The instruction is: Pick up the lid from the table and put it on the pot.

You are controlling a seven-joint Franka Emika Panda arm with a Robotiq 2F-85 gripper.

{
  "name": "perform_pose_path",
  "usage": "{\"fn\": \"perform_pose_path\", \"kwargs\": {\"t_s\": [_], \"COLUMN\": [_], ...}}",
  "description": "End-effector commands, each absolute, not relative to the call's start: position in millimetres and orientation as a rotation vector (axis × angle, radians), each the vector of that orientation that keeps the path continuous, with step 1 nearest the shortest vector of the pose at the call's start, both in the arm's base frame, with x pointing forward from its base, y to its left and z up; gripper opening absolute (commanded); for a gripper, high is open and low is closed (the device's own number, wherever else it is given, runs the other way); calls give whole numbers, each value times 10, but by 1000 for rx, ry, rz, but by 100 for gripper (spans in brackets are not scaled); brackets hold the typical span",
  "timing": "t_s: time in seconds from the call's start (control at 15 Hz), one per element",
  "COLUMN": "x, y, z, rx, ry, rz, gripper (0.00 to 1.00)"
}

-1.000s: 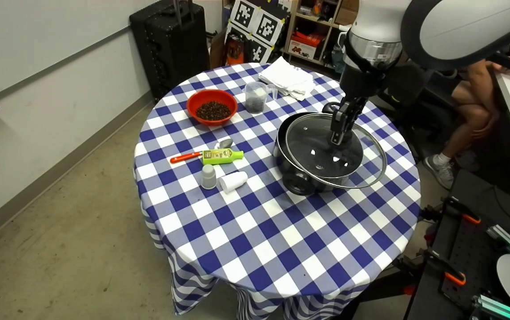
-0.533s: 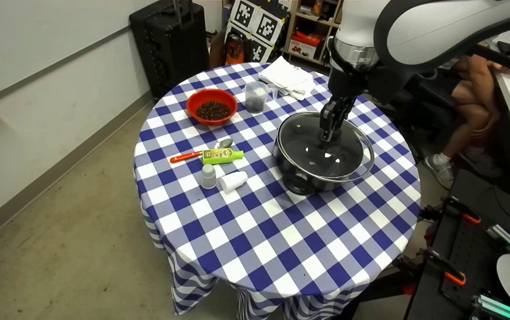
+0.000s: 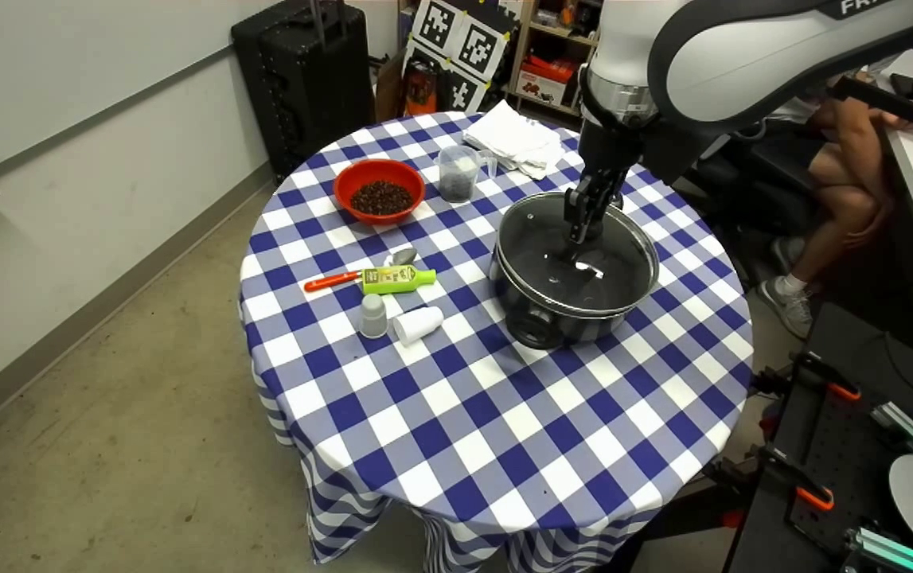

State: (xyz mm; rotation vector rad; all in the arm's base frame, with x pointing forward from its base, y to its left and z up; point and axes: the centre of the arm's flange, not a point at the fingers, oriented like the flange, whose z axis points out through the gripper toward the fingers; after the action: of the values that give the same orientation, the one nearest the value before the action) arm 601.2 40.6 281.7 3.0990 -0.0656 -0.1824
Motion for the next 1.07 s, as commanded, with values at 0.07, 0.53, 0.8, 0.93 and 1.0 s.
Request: {"fn": "perform_pose_path", "kwargs": {"t_s": [0.07, 0.53, 0.8, 0.93, 1.0], "x": [6145, 6130, 6134, 6142, 6143], "y": [405, 398, 388, 381, 380], "z": [2905, 2815, 2775, 2786, 2787], "rx": [3077, 3080, 3075, 3075, 3077], "ry": [-105, -121, -138, -144, -147], "rz": [-136, -158, -167, -163, -163], "gripper": [25, 25, 25, 25, 25]}}
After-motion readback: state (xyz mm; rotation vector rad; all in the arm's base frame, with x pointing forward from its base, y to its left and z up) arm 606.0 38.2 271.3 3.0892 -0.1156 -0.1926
